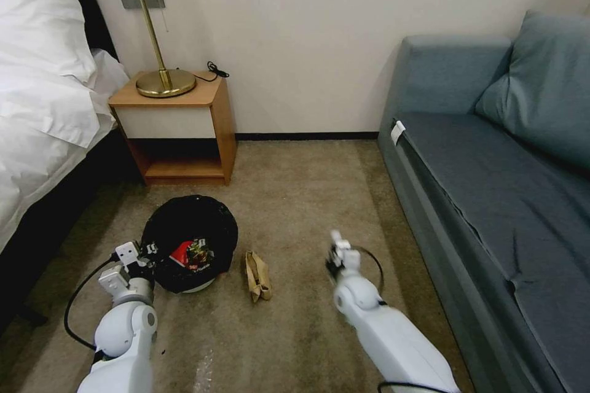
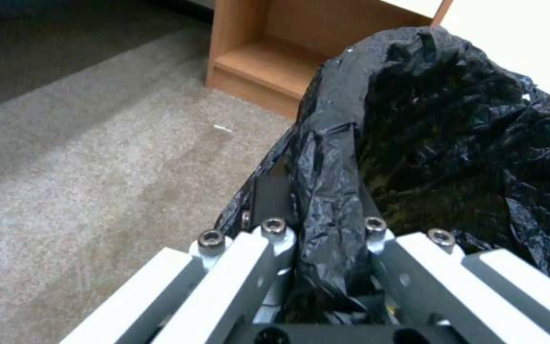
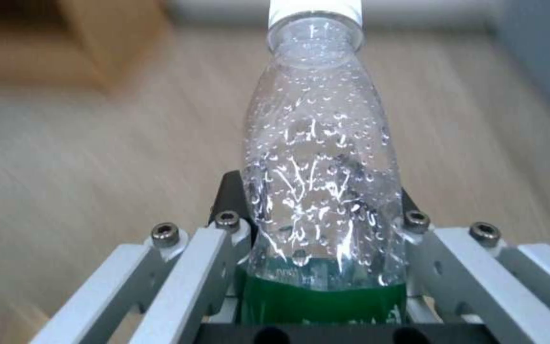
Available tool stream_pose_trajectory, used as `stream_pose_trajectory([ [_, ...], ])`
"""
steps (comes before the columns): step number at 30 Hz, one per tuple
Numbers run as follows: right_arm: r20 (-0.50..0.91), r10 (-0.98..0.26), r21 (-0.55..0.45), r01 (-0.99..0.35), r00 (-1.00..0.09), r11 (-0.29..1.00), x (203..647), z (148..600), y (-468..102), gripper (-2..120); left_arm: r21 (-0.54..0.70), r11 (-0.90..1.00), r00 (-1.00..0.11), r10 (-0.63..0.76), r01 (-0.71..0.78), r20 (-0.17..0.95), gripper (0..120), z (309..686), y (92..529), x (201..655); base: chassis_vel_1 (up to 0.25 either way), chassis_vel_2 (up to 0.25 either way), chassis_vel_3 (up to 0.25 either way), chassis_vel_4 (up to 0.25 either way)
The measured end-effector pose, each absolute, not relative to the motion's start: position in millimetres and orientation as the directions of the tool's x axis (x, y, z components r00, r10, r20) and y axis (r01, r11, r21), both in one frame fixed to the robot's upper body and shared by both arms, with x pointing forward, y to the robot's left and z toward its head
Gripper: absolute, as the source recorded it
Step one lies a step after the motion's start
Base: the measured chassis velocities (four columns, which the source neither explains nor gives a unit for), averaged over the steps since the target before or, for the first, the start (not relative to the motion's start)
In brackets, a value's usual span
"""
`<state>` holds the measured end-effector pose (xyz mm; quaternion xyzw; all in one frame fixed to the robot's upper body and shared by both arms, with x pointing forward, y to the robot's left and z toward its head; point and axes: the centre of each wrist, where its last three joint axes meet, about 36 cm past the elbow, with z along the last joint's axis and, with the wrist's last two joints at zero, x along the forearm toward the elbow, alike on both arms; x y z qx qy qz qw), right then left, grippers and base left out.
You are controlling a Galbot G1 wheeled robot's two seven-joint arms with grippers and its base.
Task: Pick up the trash bin, then pick up the garbage on the floor and place it into the trash bin.
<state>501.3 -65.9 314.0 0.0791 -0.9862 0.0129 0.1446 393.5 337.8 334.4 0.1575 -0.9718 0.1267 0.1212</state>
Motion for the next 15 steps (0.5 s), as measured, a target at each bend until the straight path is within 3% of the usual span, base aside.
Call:
stream_pose_trajectory([
  [3, 0.220, -0.194, -0.011, -0.202, -0.956, 0.979, 501.4, 328.7, -44.2, 25, -0.205, 0.920, -0.921, -0.274, -0.335, 0.277, 4, 333.7, 336.1, 394.5, 0.000, 0.000, 0.000, 0.000],
  [5, 0.141, -0.270, -0.030, -0.277, -0.952, 0.961, 489.8, 357.6, 12.1, 25, -0.205, 0.923, -0.924, -0.266, -0.327, 0.276, 4, 332.1, 328.6, 397.1, 0.000, 0.000, 0.000, 0.000],
  [8, 0.116, -0.340, -0.026, -0.345, -0.933, 0.938, 474.9, 371.0, 52.2, 25, -0.206, 0.924, -0.926, -0.260, -0.321, 0.275, 4, 331.4, 323.0, 398.2, 0.000, 0.000, 0.000, 0.000],
  [15, 0.094, -0.426, -0.064, -0.432, -0.900, 0.899, 462.8, 374.0, 90.8, 25, -0.196, 0.929, -0.928, -0.258, -0.315, 0.270, 4, 337.6, 315.4, 395.0, 0.000, 0.000, 0.000, 0.000],
])
